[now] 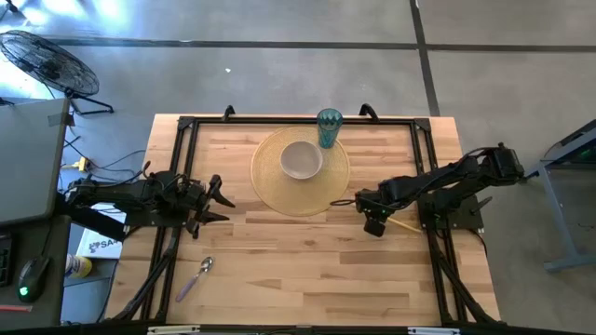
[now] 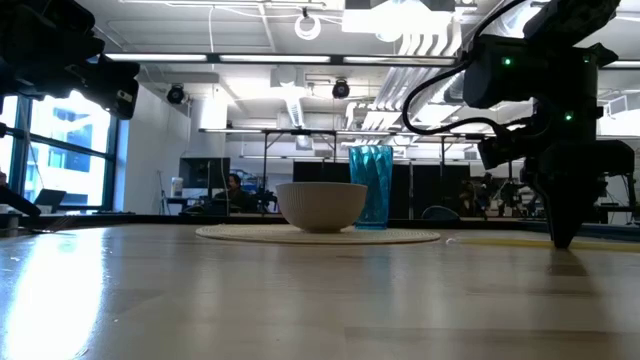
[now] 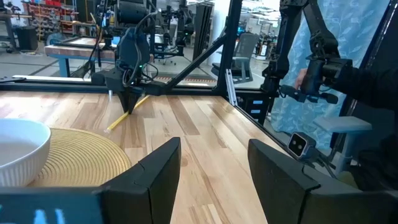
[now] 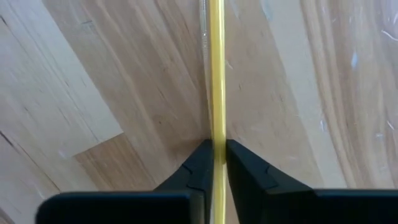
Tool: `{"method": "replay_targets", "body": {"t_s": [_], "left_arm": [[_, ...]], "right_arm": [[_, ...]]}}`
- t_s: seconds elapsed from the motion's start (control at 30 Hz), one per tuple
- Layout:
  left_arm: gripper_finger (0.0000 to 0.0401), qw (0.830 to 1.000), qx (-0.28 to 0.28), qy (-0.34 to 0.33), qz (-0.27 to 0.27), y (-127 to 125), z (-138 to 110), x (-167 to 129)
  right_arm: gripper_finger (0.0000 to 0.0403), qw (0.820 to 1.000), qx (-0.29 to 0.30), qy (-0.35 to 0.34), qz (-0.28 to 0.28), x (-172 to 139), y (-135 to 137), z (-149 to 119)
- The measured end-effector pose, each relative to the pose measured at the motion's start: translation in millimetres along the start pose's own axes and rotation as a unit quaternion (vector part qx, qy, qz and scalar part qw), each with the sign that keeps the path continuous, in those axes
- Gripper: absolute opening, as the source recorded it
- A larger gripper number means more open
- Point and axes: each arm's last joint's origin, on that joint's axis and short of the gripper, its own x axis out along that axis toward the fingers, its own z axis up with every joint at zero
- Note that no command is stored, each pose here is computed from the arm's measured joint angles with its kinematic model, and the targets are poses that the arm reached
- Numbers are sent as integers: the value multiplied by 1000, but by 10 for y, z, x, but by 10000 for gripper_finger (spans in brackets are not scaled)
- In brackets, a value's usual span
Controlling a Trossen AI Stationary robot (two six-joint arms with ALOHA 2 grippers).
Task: Pick & Place Utensil
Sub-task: Put the yellow straw into the blue cup on the brown mat
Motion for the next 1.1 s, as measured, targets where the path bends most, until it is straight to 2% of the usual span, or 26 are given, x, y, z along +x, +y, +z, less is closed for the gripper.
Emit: {"method": "replay_targets", "body": {"t_s": [0.27,0.37,0.57,0.7,0.93,1.0,1.1], "left_arm": [[186,1000,0,0,0,0,0,0],[186,1000,0,0,0,0,0,0],[186,1000,0,0,1,0,0,0],[186,1000,0,0,2,1,0,0],[186,1000,0,0,2,1,0,0],[186,1000,0,0,2,1,0,0],[186,1000,0,0,2,1,0,0]], "right_arm": [[9,1000,1,-5,3,-8,9,18],[8,999,1,-29,13,-74,60,118],[7,995,-45,-86,37,-375,188,381],[1,985,-80,-148,35,-671,275,591],[1,952,-78,-292,-43,-1254,296,957],[1,936,-60,-341,-57,-1399,245,1076],[1,900,-25,-428,-75,-1596,127,1258]]}}
